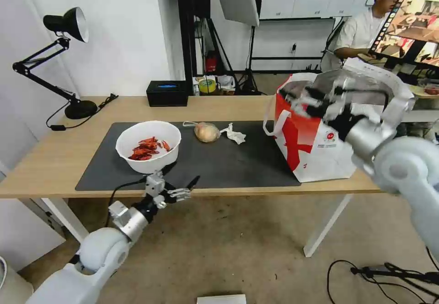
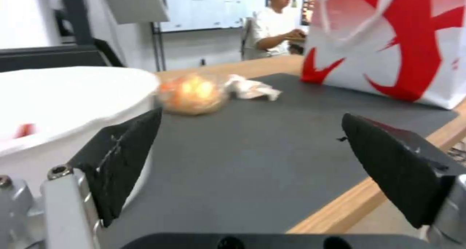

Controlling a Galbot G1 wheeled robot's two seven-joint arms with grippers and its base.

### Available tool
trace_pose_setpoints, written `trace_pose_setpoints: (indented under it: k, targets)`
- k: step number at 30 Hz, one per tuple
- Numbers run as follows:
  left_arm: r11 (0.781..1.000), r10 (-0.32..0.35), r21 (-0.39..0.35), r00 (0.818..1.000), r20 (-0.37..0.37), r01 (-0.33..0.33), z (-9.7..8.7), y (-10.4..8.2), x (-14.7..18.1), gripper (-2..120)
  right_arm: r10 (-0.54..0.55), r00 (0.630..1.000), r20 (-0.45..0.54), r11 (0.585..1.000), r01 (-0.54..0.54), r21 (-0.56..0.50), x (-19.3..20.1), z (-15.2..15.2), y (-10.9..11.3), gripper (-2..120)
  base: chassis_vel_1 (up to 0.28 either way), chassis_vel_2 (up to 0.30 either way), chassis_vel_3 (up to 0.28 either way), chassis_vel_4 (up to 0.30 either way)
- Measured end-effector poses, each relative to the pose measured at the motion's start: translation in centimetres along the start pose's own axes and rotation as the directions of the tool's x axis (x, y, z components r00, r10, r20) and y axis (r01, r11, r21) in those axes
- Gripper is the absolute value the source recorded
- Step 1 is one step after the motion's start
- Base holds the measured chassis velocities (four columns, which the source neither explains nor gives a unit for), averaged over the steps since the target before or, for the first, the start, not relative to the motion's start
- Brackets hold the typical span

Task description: Pick up the trash from the table and place it into the takeout bag.

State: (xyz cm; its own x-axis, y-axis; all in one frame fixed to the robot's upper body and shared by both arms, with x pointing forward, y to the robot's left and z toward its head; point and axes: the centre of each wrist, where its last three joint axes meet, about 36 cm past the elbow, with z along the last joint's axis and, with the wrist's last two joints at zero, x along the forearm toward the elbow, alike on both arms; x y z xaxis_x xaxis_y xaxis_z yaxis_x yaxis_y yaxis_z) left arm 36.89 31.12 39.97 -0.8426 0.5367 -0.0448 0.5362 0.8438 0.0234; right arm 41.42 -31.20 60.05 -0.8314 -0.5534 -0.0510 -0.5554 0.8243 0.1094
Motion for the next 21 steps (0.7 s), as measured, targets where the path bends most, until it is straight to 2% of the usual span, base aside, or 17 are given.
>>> trace_pose_setpoints:
  k: [2,3,7,8,9,15,17,21]
  targets:
    - [1.0,-0.027,0.006,1.0,0.003,0.027,0.4,0.1,0.9,100,0.002,1.0,0.004,1.0,-0.002,0.013,0.8,1.8,0.8,100,0.0,0.0,0.0,0.0]
    - [1.0,-0.027,0.006,1.0,0.003,0.027,0.4,0.1,0.9,100,0.002,1.0,0.004,1.0,-0.002,0.013,0.8,1.8,0.8,100,0.0,0.0,0.0,0.0]
    - [0.997,-0.072,0.021,0.997,0.011,0.071,1.3,0.0,2.7,100,0.002,1.0,0.001,1.0,-0.002,0.027,2.6,5.8,2.5,100,0.0,0.0,0.0,0.0]
    - [0.997,-0.072,0.021,0.997,0.011,0.071,1.3,0.0,2.7,100,0.002,1.0,0.001,1.0,-0.002,0.027,2.6,5.8,2.5,100,0.0,0.0,0.0,0.0]
    - [0.996,-0.088,0.027,0.996,0.009,0.088,1.8,0.0,3.8,100,0.02,1.0,0.012,0.999,-0.02,0.028,3.5,7.7,3.2,100,0.0,0.0,0.0,0.0]
    - [0.993,-0.11,0.042,0.994,-0.024,0.111,2.9,0.1,6.2,100,0.061,0.998,-0.001,0.998,-0.061,0.028,5.5,11.3,4.4,100,0.0,0.0,0.0,0.0]
    - [0.99,-0.127,0.053,0.991,-0.036,0.129,3.6,0.1,7.3,100,0.089,0.996,-0.02,0.996,-0.089,0.01,6.8,13.6,5.2,100,0.0,0.0,0.0,0.0]
    - [0.989,-0.133,0.066,0.99,-0.038,0.135,4.0,-0.2,7.7,100,0.122,0.991,-0.057,0.992,-0.123,-0.016,8.3,15.8,5.7,100,0.0,0.0,0.0,0.0]
